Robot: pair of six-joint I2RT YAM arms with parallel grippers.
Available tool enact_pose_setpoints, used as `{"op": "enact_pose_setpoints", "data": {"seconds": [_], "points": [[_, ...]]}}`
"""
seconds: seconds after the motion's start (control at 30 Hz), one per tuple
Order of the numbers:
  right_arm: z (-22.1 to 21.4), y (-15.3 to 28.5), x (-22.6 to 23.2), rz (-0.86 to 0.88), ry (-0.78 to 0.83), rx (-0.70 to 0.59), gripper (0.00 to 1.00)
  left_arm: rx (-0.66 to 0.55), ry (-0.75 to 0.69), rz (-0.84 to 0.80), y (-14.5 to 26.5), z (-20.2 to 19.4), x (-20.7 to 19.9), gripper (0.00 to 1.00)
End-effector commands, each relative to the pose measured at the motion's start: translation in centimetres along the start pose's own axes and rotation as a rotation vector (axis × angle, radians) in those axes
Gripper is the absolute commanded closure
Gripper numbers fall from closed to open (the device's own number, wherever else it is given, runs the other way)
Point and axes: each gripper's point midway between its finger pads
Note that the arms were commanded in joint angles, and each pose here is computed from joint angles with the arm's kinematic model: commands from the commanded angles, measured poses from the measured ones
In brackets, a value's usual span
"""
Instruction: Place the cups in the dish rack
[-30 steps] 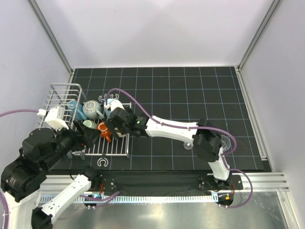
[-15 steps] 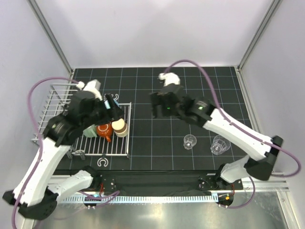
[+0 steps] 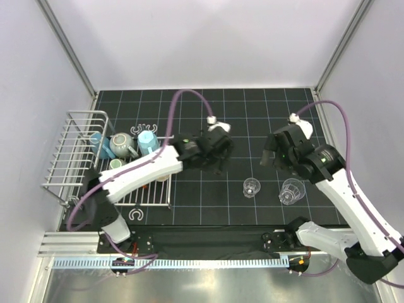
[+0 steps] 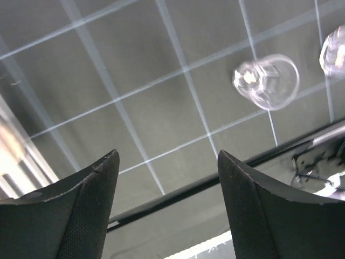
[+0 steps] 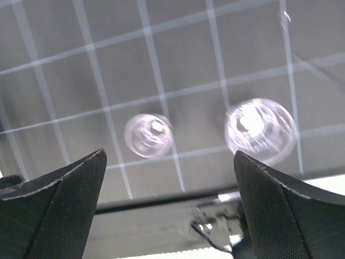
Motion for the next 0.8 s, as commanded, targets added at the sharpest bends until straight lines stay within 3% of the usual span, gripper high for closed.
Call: {"op": "enact_pose_setpoints", "data": {"seconds": [0.0,0.17,0.23,0.3,0.37,0.43,0.6,0.77], "points": [[-2.0,0.4,-3.8,-0.109,-0.093,0.058,0.02,-0.002,-0.107,-0.032,-2.0,0.7,-3.8,0.29],[-3.0,0.8,-6.8,-0.163,-0.165,0.086,0.03,0.045,-0.141,-0.12,-4.5,0.1,-7.7,0.3],[-3.6,0.1,-5.8,-0.084,-0.148,0.1,0.05,0.05,-0.139,-0.119,-4.5,0.5,-8.0,0.3],[-5.5,-0.4,-3.7,0.036,-0.137,0.197,0.06,0.041,-0.137,-0.099,-3.9,0.8,-7.4,0.3],[-5.9,-0.9,-2.0,0.131,-0.105,0.221,0.08,0.005,-0.14,-0.098,-2.3,1.2,-6.5,0.3],[-6.3,-1.3,-0.4,0.22,-0.096,0.246,0.16,-0.028,-0.134,-0.091,-1.4,1.6,-5.5,0.3],[-6.7,-3.0,1.0,0.238,-0.024,0.301,0.27,-0.164,-0.042,-0.088,3.5,2.8,-1.4,0.28],[-7.6,-5.5,3.4,0.247,0.016,0.367,0.3,-0.306,0.108,-0.027,8.3,4.2,3.9,0.26]]}}
Point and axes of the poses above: each gripper's point midway between its finger pads, its own y axis back along the fingers, its own x axis along the line the jaws close on, z = x × y, and after that the axes turned 6 degrees about -y, right-handed
